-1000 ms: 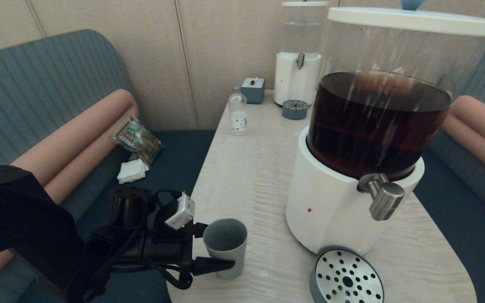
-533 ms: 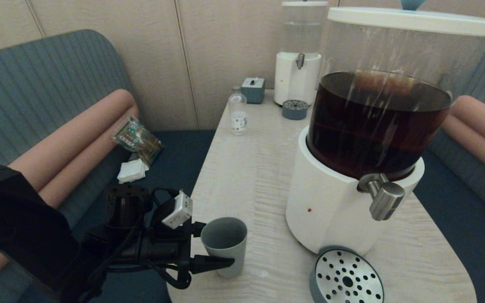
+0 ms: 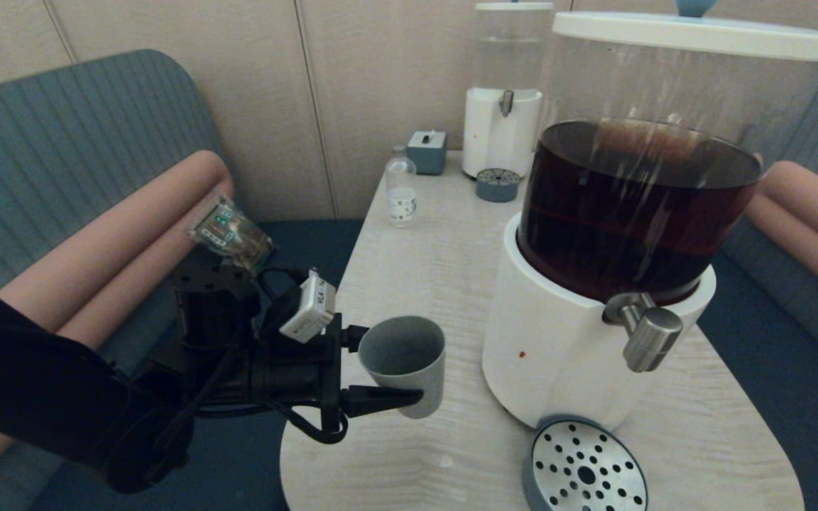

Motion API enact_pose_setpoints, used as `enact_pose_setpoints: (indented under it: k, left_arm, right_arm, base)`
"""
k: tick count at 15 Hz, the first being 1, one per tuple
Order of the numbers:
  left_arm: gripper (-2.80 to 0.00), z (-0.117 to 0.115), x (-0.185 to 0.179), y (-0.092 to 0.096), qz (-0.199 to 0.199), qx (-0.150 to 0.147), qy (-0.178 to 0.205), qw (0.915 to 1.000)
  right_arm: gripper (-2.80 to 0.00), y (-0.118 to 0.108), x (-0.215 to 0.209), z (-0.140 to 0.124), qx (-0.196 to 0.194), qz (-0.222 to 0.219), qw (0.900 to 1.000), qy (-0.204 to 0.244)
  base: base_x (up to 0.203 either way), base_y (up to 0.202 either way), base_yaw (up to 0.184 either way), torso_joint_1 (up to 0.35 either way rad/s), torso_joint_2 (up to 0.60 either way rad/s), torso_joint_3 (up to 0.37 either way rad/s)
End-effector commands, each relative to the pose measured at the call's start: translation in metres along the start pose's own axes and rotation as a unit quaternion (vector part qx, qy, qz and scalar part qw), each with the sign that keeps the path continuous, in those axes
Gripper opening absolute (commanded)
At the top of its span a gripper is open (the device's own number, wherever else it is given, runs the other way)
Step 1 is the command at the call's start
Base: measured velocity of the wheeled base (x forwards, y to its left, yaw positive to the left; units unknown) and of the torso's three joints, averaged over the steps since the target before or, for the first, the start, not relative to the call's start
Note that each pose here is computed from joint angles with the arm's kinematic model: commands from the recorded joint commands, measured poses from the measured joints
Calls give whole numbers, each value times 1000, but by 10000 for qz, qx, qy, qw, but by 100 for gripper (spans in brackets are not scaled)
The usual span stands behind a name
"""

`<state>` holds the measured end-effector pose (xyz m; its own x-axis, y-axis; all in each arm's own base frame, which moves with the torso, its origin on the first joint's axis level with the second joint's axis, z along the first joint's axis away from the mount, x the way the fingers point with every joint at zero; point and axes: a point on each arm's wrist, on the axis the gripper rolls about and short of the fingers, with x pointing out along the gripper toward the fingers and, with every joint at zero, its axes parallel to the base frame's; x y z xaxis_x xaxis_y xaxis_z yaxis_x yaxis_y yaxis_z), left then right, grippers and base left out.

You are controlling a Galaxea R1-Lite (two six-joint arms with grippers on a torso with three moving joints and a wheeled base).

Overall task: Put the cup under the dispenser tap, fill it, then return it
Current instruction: Place it under the water dispenser

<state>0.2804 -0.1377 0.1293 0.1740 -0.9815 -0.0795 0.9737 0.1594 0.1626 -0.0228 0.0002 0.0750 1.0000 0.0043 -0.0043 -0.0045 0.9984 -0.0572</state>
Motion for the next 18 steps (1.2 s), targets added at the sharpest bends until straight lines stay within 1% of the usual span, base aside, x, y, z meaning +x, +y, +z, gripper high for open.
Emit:
enact_pose_setpoints:
  k: [1, 3, 4, 5, 8, 13, 18]
  left_arm:
    - [-280, 15, 15, -4, -162, 160, -278, 9994]
    - [-280, 28, 39, -20, -351, 26, -585, 9977]
    - [-280, 33, 49, -28, -385, -96, -722, 9966]
    - [-280, 34, 56, -32, -354, -221, -777, 9961]
    - [-280, 27, 67, -43, -513, -375, -688, 9956]
    - [-280, 9, 90, -54, -690, -659, -498, 9942]
    - [-280, 0, 124, -55, -825, -700, -540, 9927]
  right_arm:
    - [-280, 0, 0, -3, -5, 11, 10000, 24]
    - [-280, 0, 0, -3, -5, 7, 10000, 27]
    - [-280, 0, 0, -3, -5, 3, 10000, 25]
    - [-280, 0, 0, -3, -5, 3, 10000, 25]
    - [-280, 0, 0, -3, -5, 11, 10000, 24]
    - [-280, 0, 0, -3, 13, 4, 10000, 25]
    - [-280, 0, 0, -3, 33, 7, 10000, 24]
  base:
    - [0, 0, 0, 0, 0, 0]
    - [0, 0, 0, 0, 0, 0]
    - [0, 0, 0, 0, 0, 0]
    - [0, 0, 0, 0, 0, 0]
    - [0, 0, 0, 0, 0, 0]
    - [0, 0, 0, 0, 0, 0]
    - [0, 0, 0, 0, 0, 0]
